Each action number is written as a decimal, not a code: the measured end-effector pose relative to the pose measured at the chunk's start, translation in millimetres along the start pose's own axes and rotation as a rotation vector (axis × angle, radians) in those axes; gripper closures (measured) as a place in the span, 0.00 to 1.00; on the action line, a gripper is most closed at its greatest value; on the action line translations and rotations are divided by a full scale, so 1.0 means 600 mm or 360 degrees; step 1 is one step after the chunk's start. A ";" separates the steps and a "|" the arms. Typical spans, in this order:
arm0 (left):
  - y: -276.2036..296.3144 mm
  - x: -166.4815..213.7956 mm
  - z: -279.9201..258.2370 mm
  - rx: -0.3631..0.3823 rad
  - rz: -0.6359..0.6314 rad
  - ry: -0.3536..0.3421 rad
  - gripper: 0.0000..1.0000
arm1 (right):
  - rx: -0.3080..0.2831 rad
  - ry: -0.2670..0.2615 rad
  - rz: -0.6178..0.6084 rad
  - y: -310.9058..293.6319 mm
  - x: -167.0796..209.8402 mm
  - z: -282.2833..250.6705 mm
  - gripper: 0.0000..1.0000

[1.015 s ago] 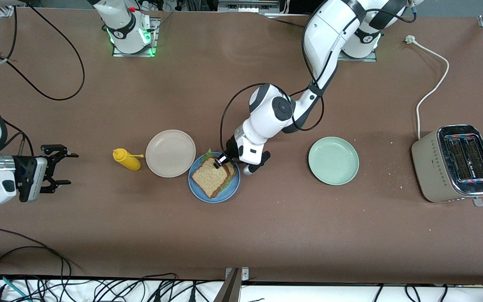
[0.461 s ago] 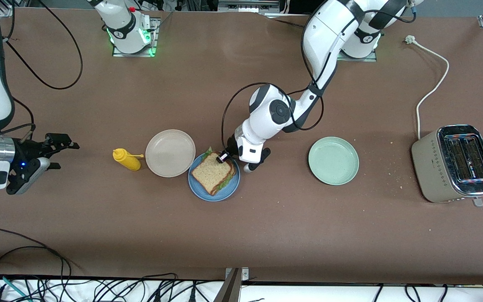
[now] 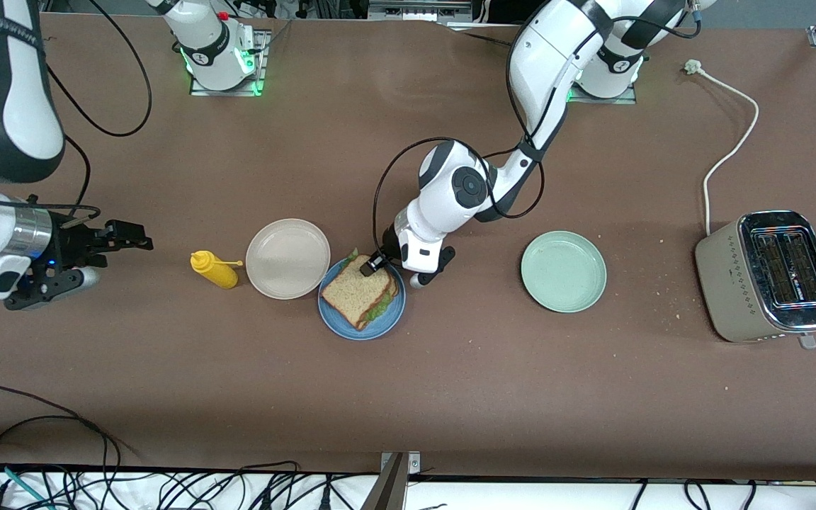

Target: Make sandwich in blue plate with both arms

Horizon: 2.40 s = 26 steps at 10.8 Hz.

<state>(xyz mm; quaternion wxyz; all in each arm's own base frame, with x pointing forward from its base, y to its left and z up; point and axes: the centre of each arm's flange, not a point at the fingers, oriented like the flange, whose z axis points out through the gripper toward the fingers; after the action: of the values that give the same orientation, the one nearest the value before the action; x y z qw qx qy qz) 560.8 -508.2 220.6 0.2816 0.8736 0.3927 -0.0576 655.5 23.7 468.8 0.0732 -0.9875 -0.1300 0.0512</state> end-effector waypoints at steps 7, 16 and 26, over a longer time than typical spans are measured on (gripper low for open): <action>-0.012 0.046 -0.017 0.0220 -0.0060 -0.0081 0.06 | -0.0236 0.0251 0.0285 -0.048 -0.050 -0.096 0.00; 0.008 0.264 -0.504 0.0803 0.0325 0.0050 0.00 | -0.0239 0.0237 0.0287 -0.029 -0.066 -0.095 0.00; -0.152 0.436 -0.780 0.1062 0.0890 -0.0053 0.02 | -0.0119 0.0350 0.0350 -0.059 -0.080 -0.109 0.00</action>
<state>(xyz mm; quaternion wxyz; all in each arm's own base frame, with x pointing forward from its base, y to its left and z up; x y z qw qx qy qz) 617.7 -37.1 486.3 -0.0052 0.9884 0.0963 -0.1171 608.6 36.1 542.7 0.0441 -0.9974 -0.0142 -0.0543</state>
